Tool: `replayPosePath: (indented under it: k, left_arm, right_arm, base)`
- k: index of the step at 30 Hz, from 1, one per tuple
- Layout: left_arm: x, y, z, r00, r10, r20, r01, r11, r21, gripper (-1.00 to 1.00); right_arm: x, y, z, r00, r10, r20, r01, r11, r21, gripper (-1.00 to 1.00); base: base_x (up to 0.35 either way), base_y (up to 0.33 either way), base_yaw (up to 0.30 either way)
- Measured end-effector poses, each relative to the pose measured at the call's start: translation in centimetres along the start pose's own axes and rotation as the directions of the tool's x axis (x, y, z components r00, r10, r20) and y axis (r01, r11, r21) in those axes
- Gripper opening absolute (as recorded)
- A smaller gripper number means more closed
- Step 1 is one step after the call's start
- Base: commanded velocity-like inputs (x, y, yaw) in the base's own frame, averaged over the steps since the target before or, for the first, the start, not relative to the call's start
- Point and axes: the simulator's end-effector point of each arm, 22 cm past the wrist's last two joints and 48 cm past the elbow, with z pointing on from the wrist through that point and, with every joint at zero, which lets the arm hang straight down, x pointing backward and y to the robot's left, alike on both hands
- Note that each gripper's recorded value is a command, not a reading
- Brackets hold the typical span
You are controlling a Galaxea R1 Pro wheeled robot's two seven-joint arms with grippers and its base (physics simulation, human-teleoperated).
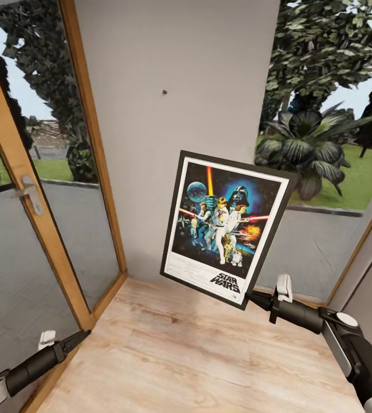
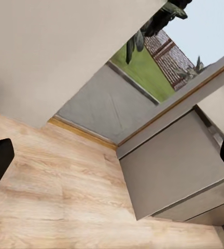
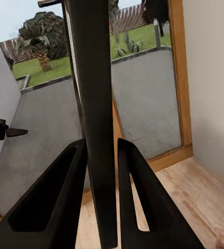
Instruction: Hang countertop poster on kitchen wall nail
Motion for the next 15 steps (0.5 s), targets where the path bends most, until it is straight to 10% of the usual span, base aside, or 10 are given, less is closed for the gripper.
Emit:
replayPosePath:
  k: [15]
  left_arm:
    - [0.0, -0.01, 0.0, 1.0, 0.0, 0.0, 0.0, 1.0, 0.0, 1.0]
  right_arm:
    - [0.0, 0.0, 0.0, 1.0, 0.0, 0.0, 0.0, 1.0, 0.0, -1.0]
  base:
    - [0.154, 0.312, -0.023]
